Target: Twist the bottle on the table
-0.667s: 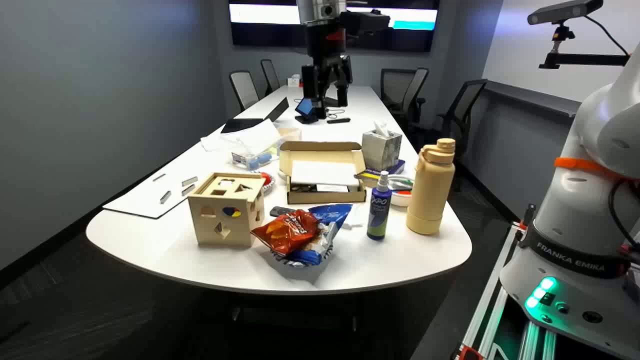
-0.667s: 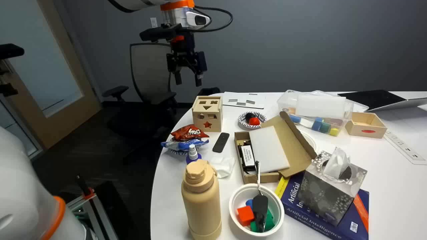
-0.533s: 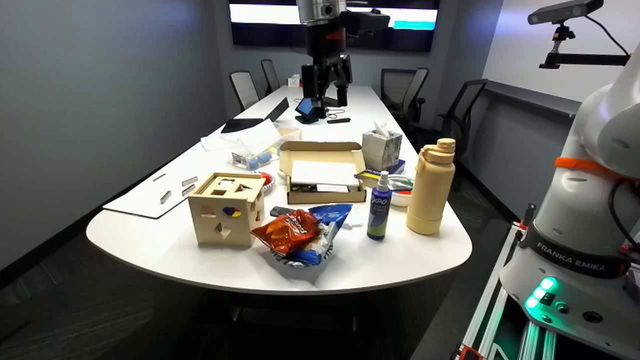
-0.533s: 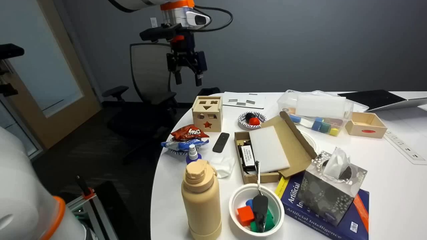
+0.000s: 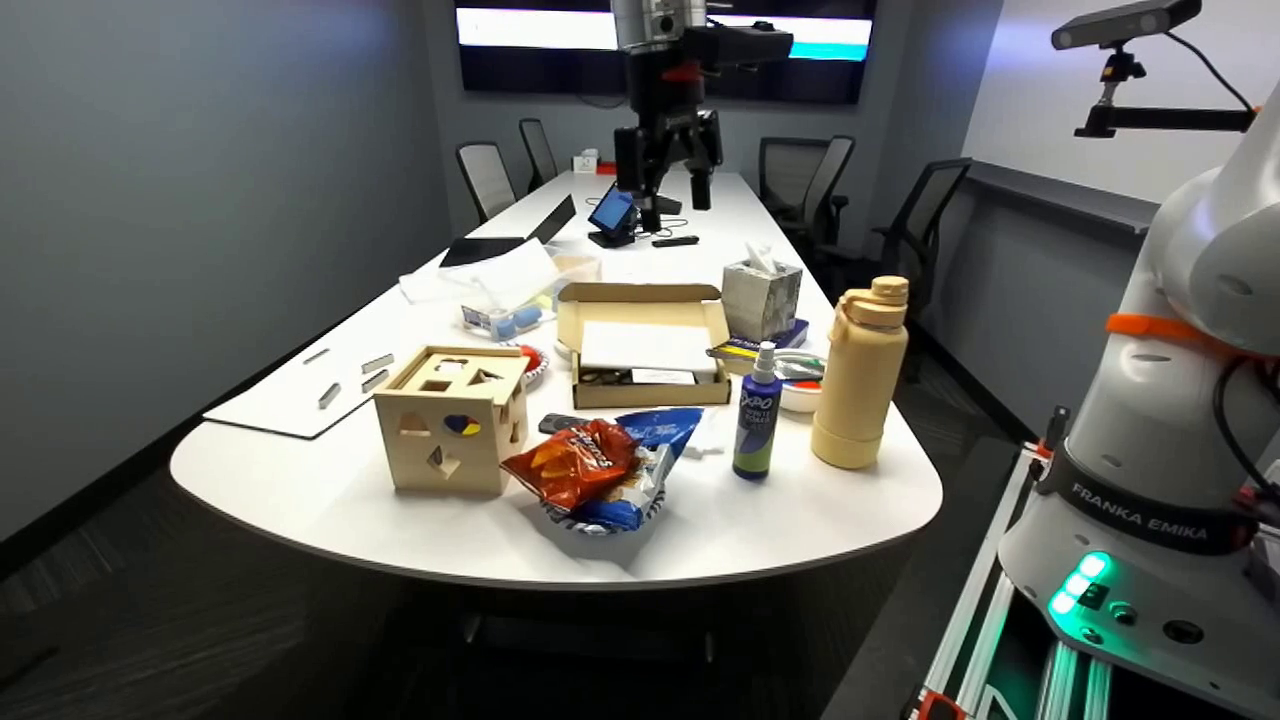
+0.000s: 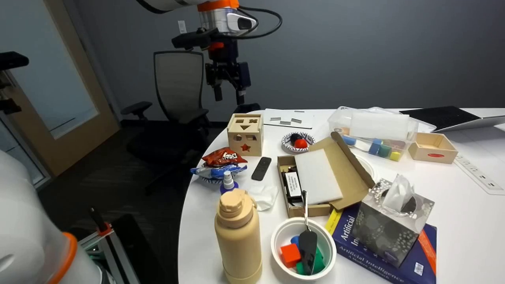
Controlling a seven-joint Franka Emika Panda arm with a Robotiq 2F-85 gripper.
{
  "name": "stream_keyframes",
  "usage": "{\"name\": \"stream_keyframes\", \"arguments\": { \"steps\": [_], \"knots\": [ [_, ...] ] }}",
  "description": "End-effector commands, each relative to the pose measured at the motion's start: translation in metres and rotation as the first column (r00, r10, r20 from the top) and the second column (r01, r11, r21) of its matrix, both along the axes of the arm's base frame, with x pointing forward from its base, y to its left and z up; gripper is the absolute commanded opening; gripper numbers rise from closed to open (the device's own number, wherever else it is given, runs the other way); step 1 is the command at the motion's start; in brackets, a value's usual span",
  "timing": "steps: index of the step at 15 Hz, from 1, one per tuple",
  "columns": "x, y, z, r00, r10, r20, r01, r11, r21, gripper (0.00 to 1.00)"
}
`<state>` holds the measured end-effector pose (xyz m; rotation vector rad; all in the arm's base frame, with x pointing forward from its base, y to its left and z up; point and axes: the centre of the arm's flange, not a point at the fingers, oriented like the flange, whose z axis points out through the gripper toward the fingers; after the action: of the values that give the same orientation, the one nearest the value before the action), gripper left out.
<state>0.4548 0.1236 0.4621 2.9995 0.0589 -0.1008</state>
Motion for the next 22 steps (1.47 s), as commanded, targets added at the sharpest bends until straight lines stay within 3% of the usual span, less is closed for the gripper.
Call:
{"name": "stream_keyframes", "arguments": {
  "steps": [1,6,10,13,17,20,22],
  "knots": [
    [-0.037,-0.054,0.005,0.980,-0.199,0.000,0.199,0.980,0.013,1.00],
    [-0.098,-0.118,-0.027,0.894,-0.440,-0.088,0.446,0.893,0.065,1.00],
    [-0.141,-0.149,-0.047,0.793,-0.597,-0.121,0.609,0.784,0.119,1.00],
    [-0.165,-0.163,-0.040,0.715,-0.692,-0.104,0.699,0.699,0.152,1.00],
    [-0.183,-0.177,-0.025,0.586,-0.808,-0.063,0.806,0.573,0.148,1.00],
    [-0.180,-0.186,-0.021,0.511,-0.859,-0.037,0.855,0.504,0.124,1.00],
    [-0.174,-0.189,-0.018,0.476,-0.879,-0.017,0.875,0.472,0.104,1.00]
  ]
}}
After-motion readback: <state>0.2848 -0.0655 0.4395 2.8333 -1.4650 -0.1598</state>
